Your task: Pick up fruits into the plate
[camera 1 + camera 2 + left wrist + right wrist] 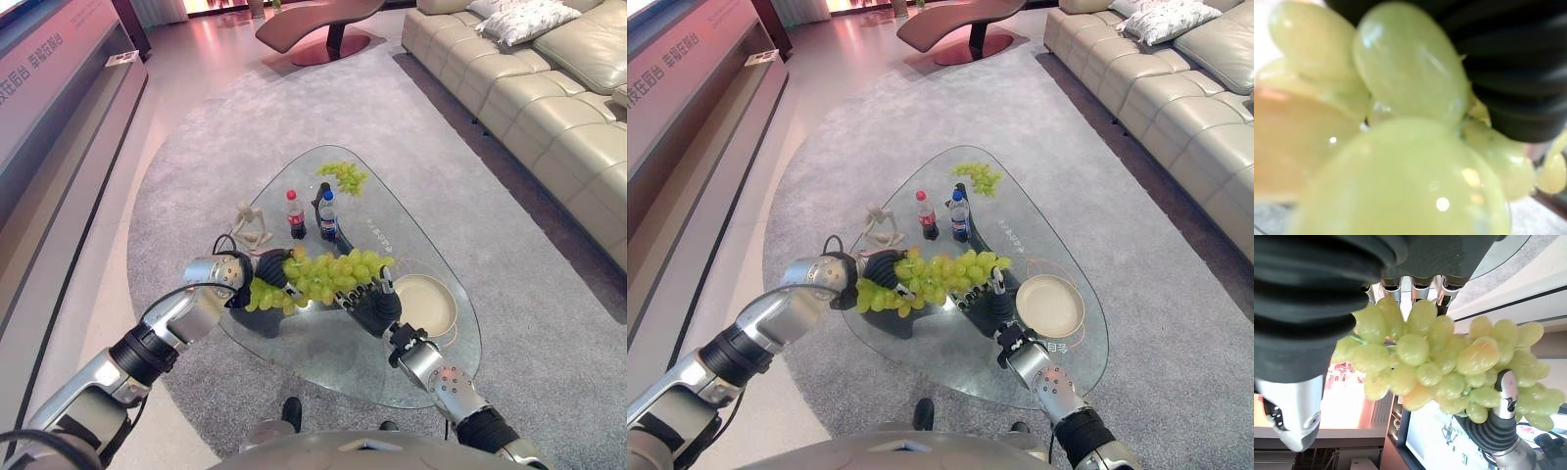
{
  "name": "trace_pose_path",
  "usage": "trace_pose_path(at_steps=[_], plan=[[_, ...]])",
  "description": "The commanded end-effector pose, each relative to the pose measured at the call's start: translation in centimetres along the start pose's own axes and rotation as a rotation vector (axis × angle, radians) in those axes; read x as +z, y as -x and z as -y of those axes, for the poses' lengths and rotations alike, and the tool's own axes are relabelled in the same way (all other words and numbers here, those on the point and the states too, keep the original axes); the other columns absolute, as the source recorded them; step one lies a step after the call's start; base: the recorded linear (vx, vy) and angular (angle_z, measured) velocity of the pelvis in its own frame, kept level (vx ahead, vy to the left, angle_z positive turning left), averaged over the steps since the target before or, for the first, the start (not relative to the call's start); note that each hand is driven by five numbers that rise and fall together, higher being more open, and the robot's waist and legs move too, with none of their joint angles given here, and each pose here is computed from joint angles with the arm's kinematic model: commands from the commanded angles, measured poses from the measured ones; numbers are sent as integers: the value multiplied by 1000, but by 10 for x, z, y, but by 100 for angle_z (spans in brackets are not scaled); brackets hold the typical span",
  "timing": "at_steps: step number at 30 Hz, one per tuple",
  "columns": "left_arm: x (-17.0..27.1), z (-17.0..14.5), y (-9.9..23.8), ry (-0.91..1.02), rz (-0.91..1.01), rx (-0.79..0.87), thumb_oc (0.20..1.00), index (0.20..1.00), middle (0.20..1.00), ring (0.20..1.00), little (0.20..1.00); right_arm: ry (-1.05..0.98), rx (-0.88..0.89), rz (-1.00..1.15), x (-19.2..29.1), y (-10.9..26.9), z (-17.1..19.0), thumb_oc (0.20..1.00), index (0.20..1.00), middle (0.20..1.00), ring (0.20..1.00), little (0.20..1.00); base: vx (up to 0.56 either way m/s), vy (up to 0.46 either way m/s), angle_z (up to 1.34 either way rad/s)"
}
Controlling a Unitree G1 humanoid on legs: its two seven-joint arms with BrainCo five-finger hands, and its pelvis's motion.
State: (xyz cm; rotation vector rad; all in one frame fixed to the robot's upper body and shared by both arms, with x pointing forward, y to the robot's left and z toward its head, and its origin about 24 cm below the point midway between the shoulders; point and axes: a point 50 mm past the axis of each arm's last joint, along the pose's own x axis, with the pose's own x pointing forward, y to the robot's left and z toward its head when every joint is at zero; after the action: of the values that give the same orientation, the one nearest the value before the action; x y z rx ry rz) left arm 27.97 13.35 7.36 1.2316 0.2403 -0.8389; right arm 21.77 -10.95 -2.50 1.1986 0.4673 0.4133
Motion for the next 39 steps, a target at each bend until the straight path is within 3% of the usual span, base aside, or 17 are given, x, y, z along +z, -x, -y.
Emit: trace_pose_path(at_steps=[1,39], plan=[[12,-23,4,-130,23,101,200,200,200,200,200,2,177,15,-9,-14,-36,1000,1000,1000,1000,1000,0,0,0],[42,-6,6,-690,102,185,200,200,200,200,200,-19,165,-59,-30,-9,-28,1000,1000,1000,1000,1000,-9,-2,0]])
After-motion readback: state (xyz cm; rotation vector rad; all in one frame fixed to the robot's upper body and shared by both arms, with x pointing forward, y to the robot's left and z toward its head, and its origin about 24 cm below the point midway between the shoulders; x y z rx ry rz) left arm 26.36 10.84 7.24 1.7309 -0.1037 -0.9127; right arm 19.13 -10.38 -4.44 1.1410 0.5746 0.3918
